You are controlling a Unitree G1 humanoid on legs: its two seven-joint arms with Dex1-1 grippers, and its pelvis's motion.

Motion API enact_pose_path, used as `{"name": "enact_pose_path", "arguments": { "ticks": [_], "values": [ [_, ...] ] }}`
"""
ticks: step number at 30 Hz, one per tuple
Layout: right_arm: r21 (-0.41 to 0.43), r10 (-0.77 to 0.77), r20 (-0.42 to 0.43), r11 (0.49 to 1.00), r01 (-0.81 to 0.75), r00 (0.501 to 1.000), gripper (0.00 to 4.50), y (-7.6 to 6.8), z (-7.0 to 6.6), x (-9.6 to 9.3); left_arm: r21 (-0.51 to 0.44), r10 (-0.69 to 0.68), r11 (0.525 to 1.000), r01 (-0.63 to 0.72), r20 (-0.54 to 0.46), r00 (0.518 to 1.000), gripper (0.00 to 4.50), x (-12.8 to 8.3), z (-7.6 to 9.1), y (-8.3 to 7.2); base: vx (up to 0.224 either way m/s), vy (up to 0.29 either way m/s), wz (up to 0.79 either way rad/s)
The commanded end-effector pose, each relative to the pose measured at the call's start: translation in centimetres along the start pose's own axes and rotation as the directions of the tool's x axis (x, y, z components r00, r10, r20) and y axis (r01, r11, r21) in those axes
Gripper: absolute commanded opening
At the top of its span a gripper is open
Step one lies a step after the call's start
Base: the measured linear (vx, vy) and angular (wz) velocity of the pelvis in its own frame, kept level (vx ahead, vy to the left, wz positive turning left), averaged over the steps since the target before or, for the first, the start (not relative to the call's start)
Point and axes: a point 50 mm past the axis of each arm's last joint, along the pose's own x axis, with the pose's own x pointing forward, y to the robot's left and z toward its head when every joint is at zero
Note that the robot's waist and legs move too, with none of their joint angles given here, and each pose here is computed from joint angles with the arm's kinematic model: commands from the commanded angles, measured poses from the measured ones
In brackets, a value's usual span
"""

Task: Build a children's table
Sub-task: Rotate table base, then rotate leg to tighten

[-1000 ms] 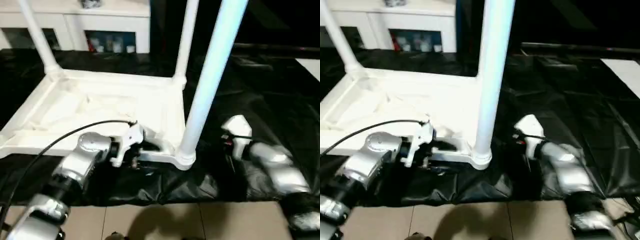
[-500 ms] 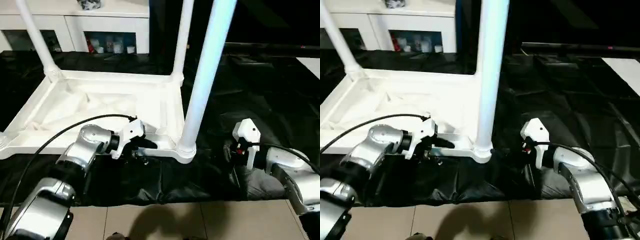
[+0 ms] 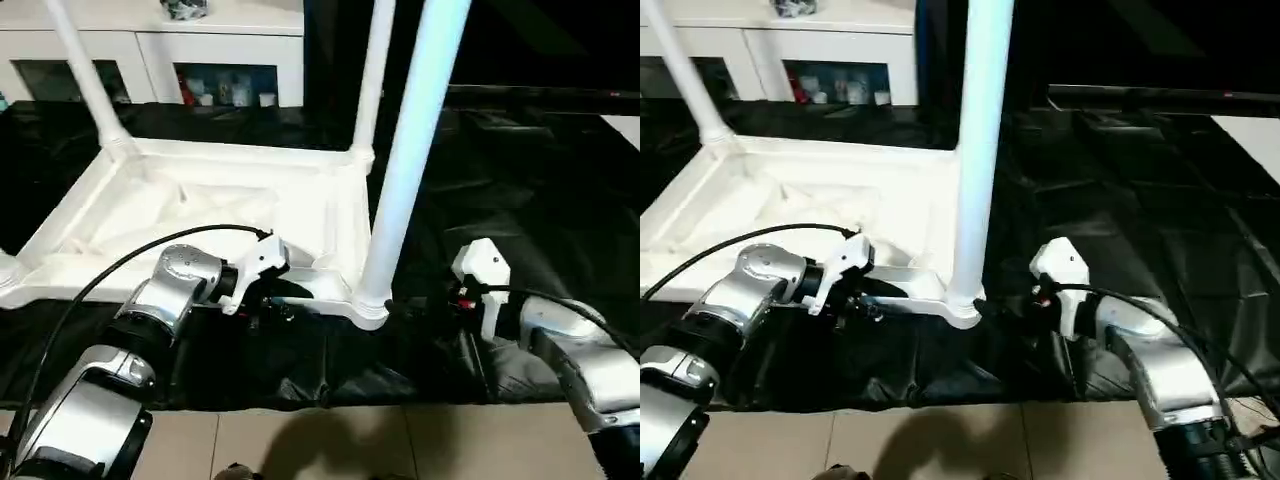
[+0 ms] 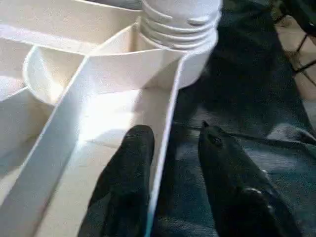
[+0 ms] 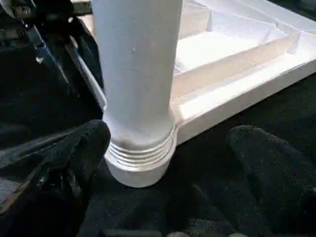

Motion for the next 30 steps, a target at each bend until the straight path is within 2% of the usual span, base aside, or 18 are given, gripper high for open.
{"name": "enact_pose_path", "arguments": {
  "ticks": [1, 4, 6, 7, 9, 10, 12, 14, 15, 16, 19, 21, 23, 24, 27, 30],
  "values": [
    [-0.025, -0.002, -0.009, 1.0, 0.002, 1.0, 4.5, -0.1, 0.3, 0.2, 0.043, 0.0, 0.999, 0.001, -0.027, 1.0, 1.43, 0.0, 0.6, 0.2, 0.0, 0.0, 0.0],
    [-0.031, 0.006, -0.005, 1.0, -0.006, 1.0, 4.5, 0.1, 0.4, 0.6, 0.079, -0.002, 0.997, 0.004, -0.027, 1.0, 1.17, -0.1, 1.0, 0.2, 0.0, 0.0, 0.0],
    [-0.034, 0.007, -0.003, 0.999, -0.008, 1.0, 4.5, 0.2, 0.5, 0.9, 0.122, -0.014, 0.992, 0.018, -0.034, 0.999, 1.17, -0.1, 1.3, 0.1, 0.0, 0.0, 0.0],
    [-0.035, 0.008, -0.003, 0.999, -0.008, 1.0, 4.5, 0.2, 0.5, 0.9, 0.133, -0.018, 0.991, 0.023, -0.036, 0.999, 1.01, -0.1, 1.3, 0.1, 0.0, 0.0, 0.0],
    [-0.039, 0.013, -0.004, 0.999, -0.013, 1.0, 4.5, 0.3, 0.5, 1.1, 0.162, -0.04, 0.986, 0.046, -0.044, 0.998, 1.01, 0.1, 1.5, -0.1, 0.0, 0.0, 0.0],
    [-0.039, 0.013, -0.004, 0.999, -0.013, 1.0, 4.5, 0.3, 0.5, 1.1, 0.162, -0.04, 0.986, 0.046, -0.044, 0.998, 0.78, 0.1, 1.5, -0.1, 0.0, 0.0, 0.0],
    [-0.043, 0.016, -0.007, 0.999, -0.016, 1.0, 4.5, 0.3, 0.5, 1.1, 0.198, -0.029, 0.979, 0.037, -0.047, 0.998, 0.59, 0.1, 1.8, -0.1, 0.0, 0.0, 0.0],
    [-0.043, 0.017, -0.008, 0.999, -0.018, 1.0, 4.5, 0.4, 0.4, 1.1, 0.228, -0.016, 0.973, 0.026, -0.047, 0.999, 0.59, 0.1, 1.9, 0.0, 0.0, 0.0, 0.0],
    [-0.047, 0.022, -0.011, 0.999, -0.023, 1.0, 4.5, 0.4, 0.4, 1.2, 0.199, -0.059, 0.978, 0.068, -0.051, 0.997, 0.59, 0.0, 1.9, -0.1, 0.0, 0.0, 0.0],
    [-0.047, 0.022, -0.011, 0.999, -0.023, 1.0, 4.5, 0.4, 0.4, 1.2, 0.199, -0.059, 0.978, 0.068, -0.051, 0.997, 0.82, 0.0, 1.9, -0.1, 0.0, 0.0, 0.0],
    [-0.05, 0.022, -0.012, 0.998, -0.023, 1.0, 4.5, 0.5, 0.4, 1.2, 0.224, -0.057, 0.972, 0.072, -0.074, 0.996, 0.92, -0.2, 1.9, 0.1, 0.0, 0.0, 0.0],
    [-0.051, 0.022, -0.012, 0.998, -0.023, 1.0, 4.5, 0.5, 0.4, 1.2, 0.232, -0.051, 0.97, 0.07, -0.088, 0.995, 1.25, -0.3, 1.8, 0.2, 0.0, 0.0, 0.0],
    [-0.057, 0.022, -0.012, 0.998, -0.023, 1.0, 4.5, 0.5, 0.4, 1.3, 0.242, -0.055, 0.967, 0.084, -0.125, 0.991, 1.34, -0.7, 1.3, 0.3, 0.0, 0.0, 0.0],
    [-0.057, 0.024, -0.012, 0.998, -0.024, 1.0, 4.5, 0.5, 0.4, 1.3, 0.241, -0.058, 0.966, 0.089, -0.133, 0.989, 0.99, -0.8, 1.2, 0.3, 0.0, 0.0, 0.0],
    [-0.063, 0.024, -0.01, 0.998, -0.024, 1.0, 4.5, 0.5, 0.4, 1.4, 0.221, -0.038, 0.973, 0.07, -0.148, 0.988, 1.01, -1.2, 0.8, 0.5, 0.0, 0.0, 0.0],
    [-0.064, 0.026, -0.007, 0.998, -0.026, 1.0, 4.5, 0.5, 0.5, 1.6, 0.201, -0.026, 0.978, 0.055, -0.146, 0.989, 0.53, -1.4, 0.6, 0.7, 0.0, 0.0, 0.0]
  ]
}}
